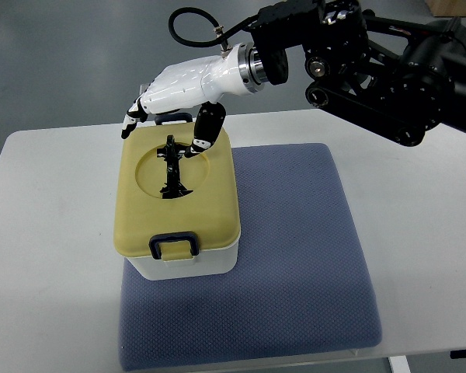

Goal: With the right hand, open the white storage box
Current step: 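Swing the right hand over the yellow lid toward its black handle, then lower the right hand onto the black lid handle and close fingers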

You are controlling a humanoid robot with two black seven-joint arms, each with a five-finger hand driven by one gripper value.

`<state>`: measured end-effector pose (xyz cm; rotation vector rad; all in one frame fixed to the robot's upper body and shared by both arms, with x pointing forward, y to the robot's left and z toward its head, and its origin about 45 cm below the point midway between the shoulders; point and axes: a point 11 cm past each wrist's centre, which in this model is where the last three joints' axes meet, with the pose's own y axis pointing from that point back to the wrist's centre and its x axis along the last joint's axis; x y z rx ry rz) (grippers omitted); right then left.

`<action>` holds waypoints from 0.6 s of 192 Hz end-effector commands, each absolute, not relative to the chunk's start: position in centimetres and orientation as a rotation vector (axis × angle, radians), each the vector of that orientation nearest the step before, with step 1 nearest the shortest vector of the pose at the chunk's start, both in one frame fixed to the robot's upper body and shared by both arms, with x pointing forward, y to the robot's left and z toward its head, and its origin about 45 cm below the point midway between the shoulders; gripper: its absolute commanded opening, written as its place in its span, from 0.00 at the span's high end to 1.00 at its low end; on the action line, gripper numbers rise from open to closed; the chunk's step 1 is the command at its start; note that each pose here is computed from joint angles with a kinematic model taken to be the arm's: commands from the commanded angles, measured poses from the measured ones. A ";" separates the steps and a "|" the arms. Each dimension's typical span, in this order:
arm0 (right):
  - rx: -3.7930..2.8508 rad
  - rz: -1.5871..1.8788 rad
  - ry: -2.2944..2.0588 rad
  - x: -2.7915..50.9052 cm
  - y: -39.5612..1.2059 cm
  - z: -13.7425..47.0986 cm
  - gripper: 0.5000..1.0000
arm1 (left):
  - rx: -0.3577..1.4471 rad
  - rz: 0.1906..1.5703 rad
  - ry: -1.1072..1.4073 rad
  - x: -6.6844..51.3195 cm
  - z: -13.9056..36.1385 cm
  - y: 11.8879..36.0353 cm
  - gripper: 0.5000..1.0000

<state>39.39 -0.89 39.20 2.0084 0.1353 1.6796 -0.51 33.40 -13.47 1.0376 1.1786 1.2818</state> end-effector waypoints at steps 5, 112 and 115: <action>1.968 1.700 0.175 39.0 -0.5 38.9 0.41 | 1.038 1.281 1.178 -0.5 -13.5 33.4 0.00; 1.834 1.754 0.266 38.8 -0.2 37.3 0.66 | 1.038 1.281 1.178 -0.5 -13.5 33.4 0.00; 1.834 1.755 0.268 38.8 -0.2 37.2 0.66 | 1.038 1.281 1.178 -0.5 -13.5 33.4 0.00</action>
